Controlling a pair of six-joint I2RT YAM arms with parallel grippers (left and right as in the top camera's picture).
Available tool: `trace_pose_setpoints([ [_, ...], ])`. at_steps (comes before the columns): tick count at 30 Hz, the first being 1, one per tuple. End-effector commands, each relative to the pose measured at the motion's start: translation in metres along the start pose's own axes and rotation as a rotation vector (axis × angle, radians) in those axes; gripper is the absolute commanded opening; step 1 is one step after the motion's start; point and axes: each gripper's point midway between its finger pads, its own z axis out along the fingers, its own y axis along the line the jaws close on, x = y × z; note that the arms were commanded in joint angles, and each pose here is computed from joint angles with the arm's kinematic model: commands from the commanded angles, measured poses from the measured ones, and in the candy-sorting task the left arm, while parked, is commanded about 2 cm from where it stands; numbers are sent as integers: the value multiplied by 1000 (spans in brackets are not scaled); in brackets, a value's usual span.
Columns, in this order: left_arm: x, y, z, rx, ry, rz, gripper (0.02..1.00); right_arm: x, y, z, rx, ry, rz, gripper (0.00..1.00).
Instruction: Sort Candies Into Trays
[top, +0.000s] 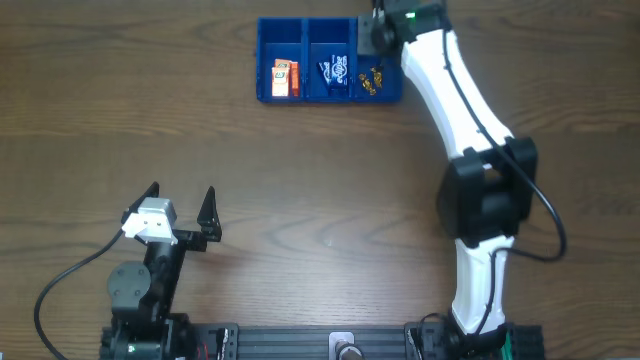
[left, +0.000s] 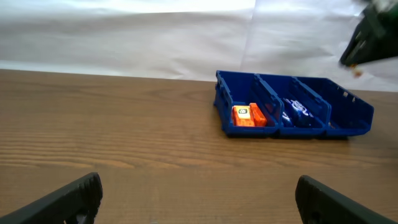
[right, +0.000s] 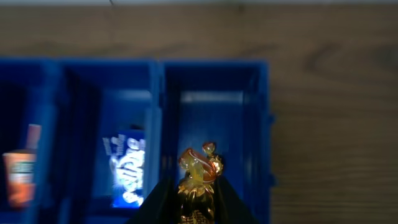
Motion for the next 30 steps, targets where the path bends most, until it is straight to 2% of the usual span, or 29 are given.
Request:
trace_pose_setpoints([
  [1,16,1,1,5,47,8,998,14,1,31,15,41,25,34],
  [17,16,1,1,5,47,8,998,2,-11,38,20,1,51,36],
  [19,16,1,1,5,47,8,998,2,-13,38,22,1,53,71],
  [20,16,1,1,5,47,8,998,2,-13,38,22,1,53,185],
  [22,16,1,1,5,47,8,998,2,-13,38,21,1,53,332],
  [23,16,1,1,5,47,8,998,2,-13,38,21,1,53,503],
  [24,16,1,1,5,47,8,998,2,-13,38,21,2,52,722],
  [26,16,1,1,5,47,8,996,3,-13,37,23,8,48,1000],
  [30,16,1,1,5,47,8,996,-12,-13,7,12,-34,34,1000],
])
